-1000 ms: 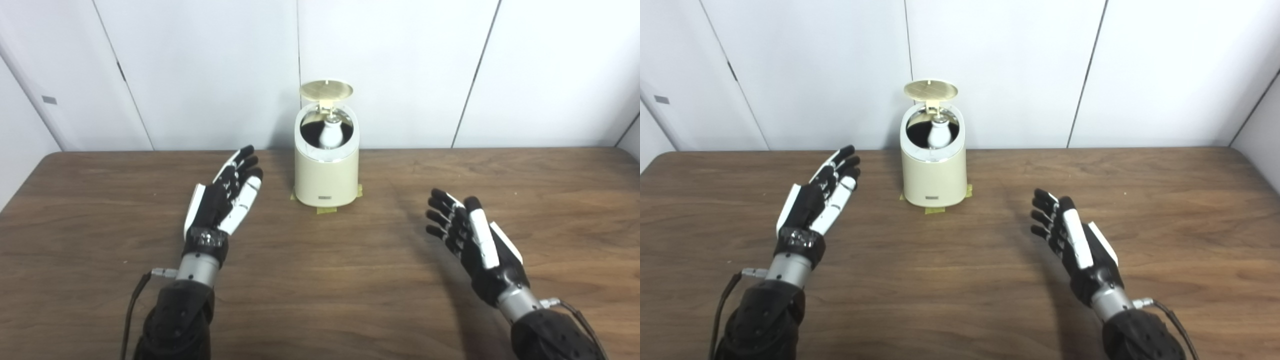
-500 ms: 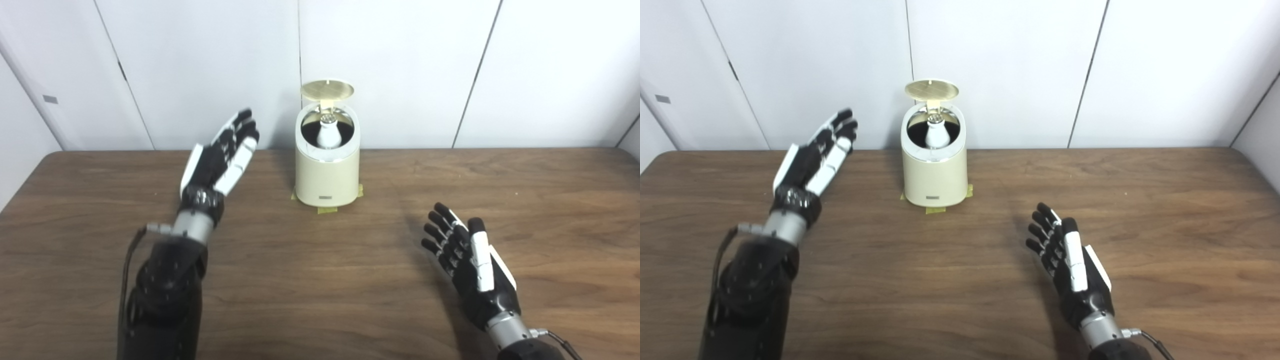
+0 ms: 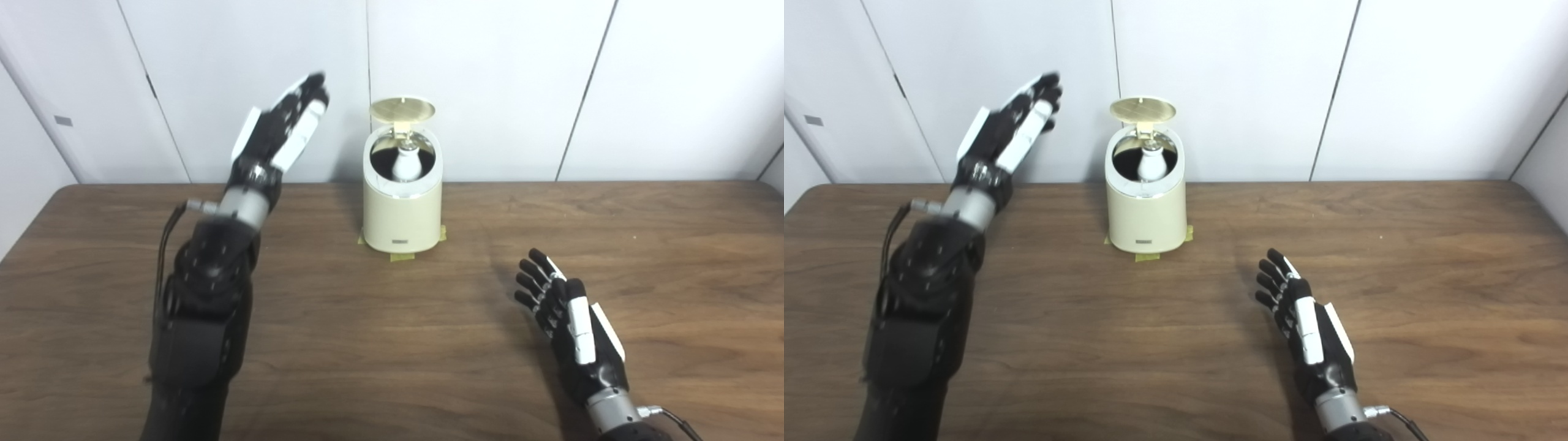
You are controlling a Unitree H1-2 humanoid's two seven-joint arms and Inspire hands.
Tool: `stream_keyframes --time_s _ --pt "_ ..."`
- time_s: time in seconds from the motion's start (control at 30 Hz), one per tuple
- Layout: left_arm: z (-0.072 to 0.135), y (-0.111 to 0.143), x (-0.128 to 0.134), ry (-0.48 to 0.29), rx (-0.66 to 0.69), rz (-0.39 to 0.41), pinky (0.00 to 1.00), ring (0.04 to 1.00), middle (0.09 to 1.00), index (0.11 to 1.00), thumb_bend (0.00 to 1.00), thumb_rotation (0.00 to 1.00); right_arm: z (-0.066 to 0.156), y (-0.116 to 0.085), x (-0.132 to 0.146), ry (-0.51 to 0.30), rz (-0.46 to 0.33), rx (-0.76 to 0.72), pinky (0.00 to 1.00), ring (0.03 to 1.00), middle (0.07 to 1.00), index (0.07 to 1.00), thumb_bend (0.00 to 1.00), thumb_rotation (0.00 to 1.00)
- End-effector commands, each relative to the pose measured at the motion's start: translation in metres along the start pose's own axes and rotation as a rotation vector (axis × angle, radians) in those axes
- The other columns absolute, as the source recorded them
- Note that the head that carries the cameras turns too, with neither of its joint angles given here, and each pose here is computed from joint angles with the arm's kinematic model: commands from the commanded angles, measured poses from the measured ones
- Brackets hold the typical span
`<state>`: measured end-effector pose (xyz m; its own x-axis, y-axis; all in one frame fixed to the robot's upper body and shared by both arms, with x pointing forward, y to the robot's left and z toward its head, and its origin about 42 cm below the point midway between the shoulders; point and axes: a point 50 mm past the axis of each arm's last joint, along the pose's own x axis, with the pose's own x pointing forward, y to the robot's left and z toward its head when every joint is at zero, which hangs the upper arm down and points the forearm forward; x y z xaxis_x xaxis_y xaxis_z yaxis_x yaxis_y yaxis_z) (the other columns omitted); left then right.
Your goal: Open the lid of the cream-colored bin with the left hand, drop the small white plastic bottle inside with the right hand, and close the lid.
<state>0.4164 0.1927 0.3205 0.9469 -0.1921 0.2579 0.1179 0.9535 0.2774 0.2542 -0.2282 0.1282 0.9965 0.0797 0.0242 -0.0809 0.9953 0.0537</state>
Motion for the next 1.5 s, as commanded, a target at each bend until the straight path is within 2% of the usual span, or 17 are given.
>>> stream_keyframes --time_s 0.0,0.1,0.23,0.5,0.63,0.73,0.87,1.0,1.03,1.13,1.3,1.47 --pt "0.024 0.004 0.018 -0.059 0.080 -0.008 0.87 0.903 0.901 0.933 0.44 0.77 0.012 0.000 0.001 -0.079 -0.003 -0.007 0.81 0.895 0.909 0.908 0.64 1.00" --pt "0.031 0.001 0.028 -0.072 0.160 -0.023 0.88 0.904 0.894 0.923 0.44 0.75 0.013 0.000 0.000 -0.076 0.006 -0.002 0.78 0.876 0.893 0.893 0.64 1.00" --pt "0.040 -0.003 0.042 -0.087 0.200 -0.047 0.90 0.926 0.902 0.915 0.41 0.72 0.013 -0.001 0.000 -0.071 0.014 0.012 0.75 0.861 0.889 0.886 0.64 1.00" --pt "0.047 -0.008 0.071 -0.070 0.254 -0.069 0.91 0.964 0.945 0.922 0.42 0.78 0.013 -0.004 0.001 -0.069 0.019 0.010 0.73 0.849 0.886 0.885 0.63 1.00" --pt "0.050 -0.013 0.082 -0.068 0.335 -0.086 0.93 0.963 0.947 0.914 0.43 0.75 0.013 -0.002 0.000 -0.069 0.020 0.012 0.73 0.853 0.889 0.895 0.64 1.00" --pt "0.054 -0.018 0.086 -0.087 0.437 -0.108 0.86 0.903 0.897 0.903 0.44 0.73 0.012 0.000 0.001 -0.063 0.019 0.023 0.70 0.837 0.877 0.891 0.64 1.00" --pt "0.056 -0.024 0.089 -0.104 0.558 -0.133 0.80 0.879 0.889 0.894 0.45 0.69 0.011 0.003 0.002 -0.052 0.027 0.024 0.67 0.829 0.869 0.885 0.63 1.00" --pt "0.054 -0.030 0.092 -0.121 0.710 -0.176 0.76 0.850 0.871 0.878 0.46 0.74 0.010 0.005 0.003 -0.048 0.024 0.030 0.66 0.825 0.864 0.887 0.63 1.00" --pt "0.054 -0.031 0.092 -0.123 0.750 -0.192 0.76 0.856 0.867 0.873 0.46 0.81 0.010 0.005 0.004 -0.048 0.023 0.031 0.66 0.825 0.862 0.886 0.62 1.00" --pt "0.055 -0.033 0.093 -0.113 0.844 -0.252 0.78 0.871 0.870 0.875 0.49 0.90 0.011 0.005 0.005 -0.048 0.021 0.037 0.65 0.821 0.857 0.886 0.62 1.00" --pt "0.054 -0.039 0.091 -0.121 0.879 -0.297 0.80 0.869 0.872 0.876 0.53 0.97 0.010 0.005 0.005 -0.047 0.023 0.048 0.64 0.817 0.853 0.887 0.62 1.00" --pt "0.051 -0.041 0.085 -0.127 0.997 -0.340 0.86 0.911 0.891 0.885 0.57 1.00 0.010 0.005 0.006 -0.038 0.017 0.057 0.64 0.810 0.846 0.889 0.62 1.00"
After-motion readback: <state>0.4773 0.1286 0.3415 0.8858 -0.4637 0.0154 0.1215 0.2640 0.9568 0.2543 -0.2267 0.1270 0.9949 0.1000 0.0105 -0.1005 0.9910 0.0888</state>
